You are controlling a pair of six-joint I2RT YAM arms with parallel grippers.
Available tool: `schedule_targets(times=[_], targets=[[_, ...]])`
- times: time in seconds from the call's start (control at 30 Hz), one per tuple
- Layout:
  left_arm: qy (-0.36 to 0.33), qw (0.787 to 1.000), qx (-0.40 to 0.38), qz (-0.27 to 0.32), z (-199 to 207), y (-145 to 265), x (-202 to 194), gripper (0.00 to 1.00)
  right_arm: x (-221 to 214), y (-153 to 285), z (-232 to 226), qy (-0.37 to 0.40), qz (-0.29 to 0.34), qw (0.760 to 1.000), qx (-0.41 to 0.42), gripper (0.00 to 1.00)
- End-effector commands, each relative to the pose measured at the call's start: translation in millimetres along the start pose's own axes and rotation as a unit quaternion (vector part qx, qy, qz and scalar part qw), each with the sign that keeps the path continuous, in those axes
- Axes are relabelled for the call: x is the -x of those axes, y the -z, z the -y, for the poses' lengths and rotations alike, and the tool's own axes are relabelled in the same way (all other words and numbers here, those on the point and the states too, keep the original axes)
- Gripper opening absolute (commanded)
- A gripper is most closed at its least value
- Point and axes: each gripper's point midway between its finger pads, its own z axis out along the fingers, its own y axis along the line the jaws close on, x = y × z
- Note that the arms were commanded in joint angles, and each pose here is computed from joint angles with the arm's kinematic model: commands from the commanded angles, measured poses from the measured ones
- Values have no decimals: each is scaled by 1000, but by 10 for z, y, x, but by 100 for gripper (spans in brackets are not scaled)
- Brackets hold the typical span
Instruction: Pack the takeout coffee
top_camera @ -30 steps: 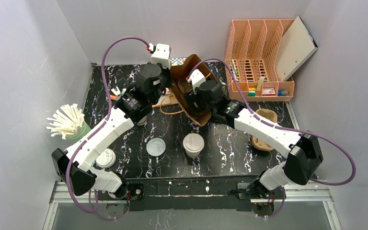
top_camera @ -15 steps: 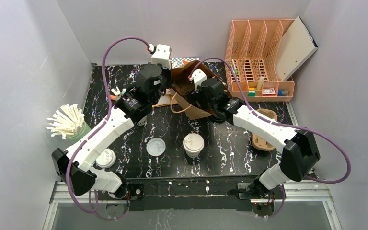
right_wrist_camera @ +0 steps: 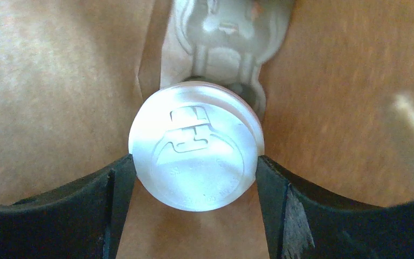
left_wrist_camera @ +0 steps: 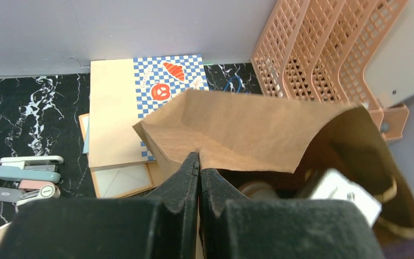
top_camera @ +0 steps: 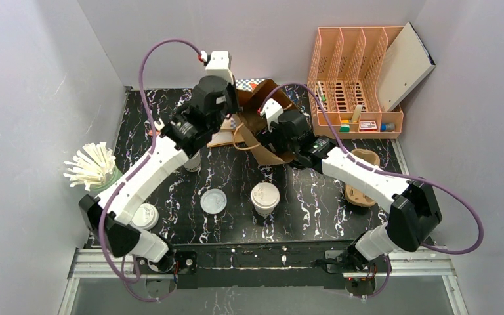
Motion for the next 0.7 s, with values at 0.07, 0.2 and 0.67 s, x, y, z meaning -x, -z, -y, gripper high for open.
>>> schedule_targets(times=[0.07,0.2,0.67], targets=[[100,991,52,-72,-183,-138,55,0,355,285,-61,12,44,999,28,33],[145,983,33,-112,-222,-200,-16,0,358,361,-66,20,29,999,36,32],[62,992,17,-106,-319,-161,-43,28,253,139,-214,16,-46,996,70,31]])
